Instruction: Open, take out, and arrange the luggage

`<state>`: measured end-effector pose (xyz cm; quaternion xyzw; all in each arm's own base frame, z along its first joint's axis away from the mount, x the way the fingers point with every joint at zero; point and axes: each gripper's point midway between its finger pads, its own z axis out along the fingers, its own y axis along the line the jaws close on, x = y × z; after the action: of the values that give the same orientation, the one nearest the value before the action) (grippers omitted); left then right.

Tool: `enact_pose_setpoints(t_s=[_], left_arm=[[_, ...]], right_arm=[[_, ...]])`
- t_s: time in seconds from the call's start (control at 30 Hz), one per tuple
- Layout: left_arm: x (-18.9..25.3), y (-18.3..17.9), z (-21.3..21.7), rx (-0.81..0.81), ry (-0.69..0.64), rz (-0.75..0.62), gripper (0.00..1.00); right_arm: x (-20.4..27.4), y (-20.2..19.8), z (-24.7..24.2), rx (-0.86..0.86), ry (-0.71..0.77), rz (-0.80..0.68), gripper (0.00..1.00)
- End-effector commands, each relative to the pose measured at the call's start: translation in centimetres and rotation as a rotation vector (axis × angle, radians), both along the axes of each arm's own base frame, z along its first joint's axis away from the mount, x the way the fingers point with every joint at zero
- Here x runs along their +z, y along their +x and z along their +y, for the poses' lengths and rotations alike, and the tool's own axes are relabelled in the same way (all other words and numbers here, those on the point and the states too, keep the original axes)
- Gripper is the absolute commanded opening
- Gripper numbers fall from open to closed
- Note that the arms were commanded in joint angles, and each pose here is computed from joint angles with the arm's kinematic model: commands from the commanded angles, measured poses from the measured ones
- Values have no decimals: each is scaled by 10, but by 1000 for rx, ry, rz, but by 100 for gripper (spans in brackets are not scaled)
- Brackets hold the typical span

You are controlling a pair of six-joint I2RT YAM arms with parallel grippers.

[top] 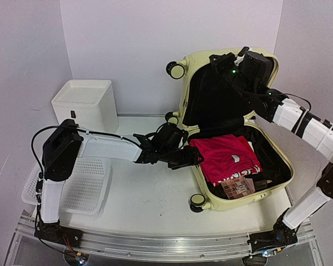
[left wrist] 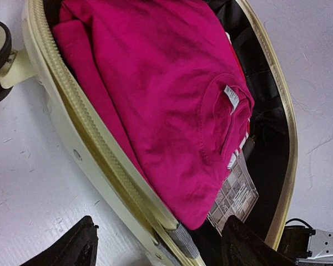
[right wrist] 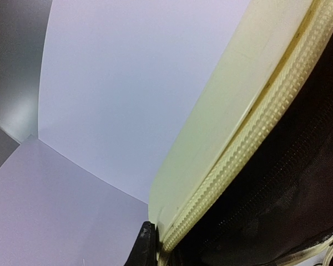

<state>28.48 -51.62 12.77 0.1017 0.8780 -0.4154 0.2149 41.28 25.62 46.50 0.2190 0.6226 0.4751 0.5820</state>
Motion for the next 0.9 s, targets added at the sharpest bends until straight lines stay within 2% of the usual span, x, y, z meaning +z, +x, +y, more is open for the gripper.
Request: enact_pose_setpoints(t_s=[0.0, 0.17, 0.27, 0.47, 0.7, 0.87], left_arm=[[-1, 10, -19, 32, -42, 17, 71], [-6, 33, -24, 63, -32, -25, 47], [-8, 58, -22, 101, -42, -33, 32], [-13, 111, -15, 191, -34, -101, 14], [-18, 168, 0, 374, -29, -160, 0], [-26, 191, 18, 519, -3, -194, 0]], right_arm=[[1, 14, 8, 58, -182, -60, 0], [4, 24, 8, 73, -246, -100, 0], [3, 33, 1, 45, -286, -111, 0], [-1, 68, -13, 1, -330, -121, 0], [-11, 120, -15, 38, -368, -146, 0], [-22, 160, -17, 102, -334, -151, 0]])
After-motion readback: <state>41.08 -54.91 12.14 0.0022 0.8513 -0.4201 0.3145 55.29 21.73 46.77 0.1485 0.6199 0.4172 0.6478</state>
